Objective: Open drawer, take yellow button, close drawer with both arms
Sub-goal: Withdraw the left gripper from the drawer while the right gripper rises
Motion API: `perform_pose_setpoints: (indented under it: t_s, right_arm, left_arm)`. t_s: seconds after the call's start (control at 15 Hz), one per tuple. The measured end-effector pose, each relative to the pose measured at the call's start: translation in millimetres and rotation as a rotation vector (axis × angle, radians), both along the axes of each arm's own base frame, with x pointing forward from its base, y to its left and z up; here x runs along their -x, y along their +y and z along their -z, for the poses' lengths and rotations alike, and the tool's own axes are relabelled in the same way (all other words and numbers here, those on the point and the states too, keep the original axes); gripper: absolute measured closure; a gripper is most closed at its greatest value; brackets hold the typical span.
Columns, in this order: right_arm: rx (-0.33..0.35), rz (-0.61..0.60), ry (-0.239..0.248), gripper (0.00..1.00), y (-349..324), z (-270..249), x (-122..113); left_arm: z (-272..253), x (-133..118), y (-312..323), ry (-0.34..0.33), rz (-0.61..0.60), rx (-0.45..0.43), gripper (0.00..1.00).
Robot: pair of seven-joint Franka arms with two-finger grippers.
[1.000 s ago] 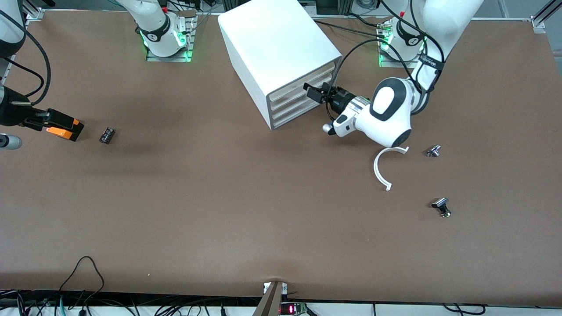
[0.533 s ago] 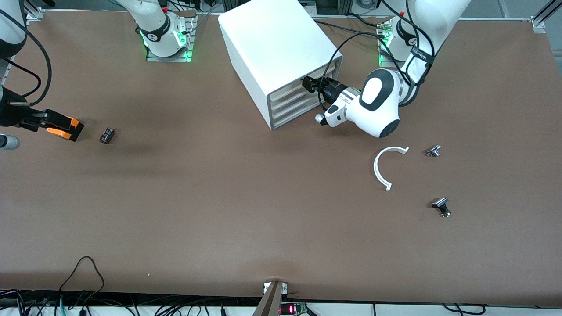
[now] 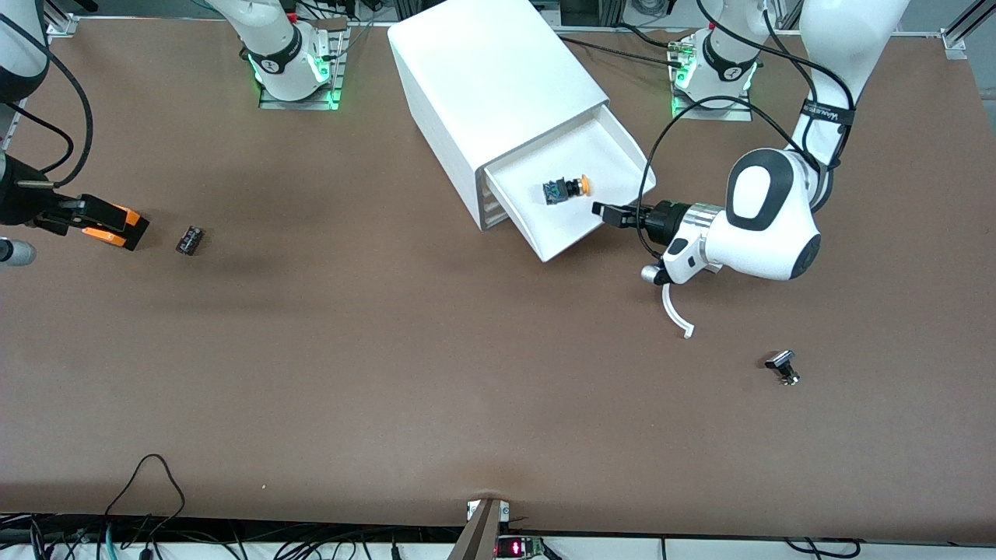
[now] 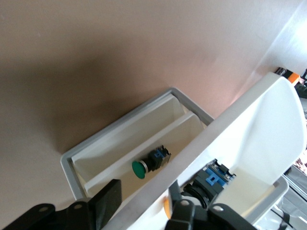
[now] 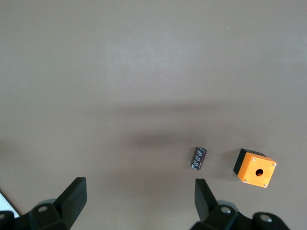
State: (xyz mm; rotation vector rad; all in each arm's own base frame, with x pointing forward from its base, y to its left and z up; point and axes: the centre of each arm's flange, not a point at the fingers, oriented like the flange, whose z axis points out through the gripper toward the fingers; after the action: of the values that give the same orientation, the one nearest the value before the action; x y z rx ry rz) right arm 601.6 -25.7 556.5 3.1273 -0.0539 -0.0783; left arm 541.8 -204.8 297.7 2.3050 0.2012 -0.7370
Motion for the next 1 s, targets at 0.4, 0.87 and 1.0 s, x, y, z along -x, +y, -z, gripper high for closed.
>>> perform_pose_setpoints:
  t_s: [0.4,0.87,1.0]
  right_arm:
    - [0.002,-0.118,0.017,0.00,73,36,-18]
    - [-0.125,-0.320,-0.031,0.00,238,20,12]
    - [-0.150,-0.390,-0.042,0.00,257,11,22]
  left_arm:
    - [-16,-48,61,-0.188,-0.149,-0.131,0.00]
    - [-168,-91,199,-0.505,-0.089,-0.441,0.00]
    - [-228,-78,201,-0.545,0.002,-0.537,0.00]
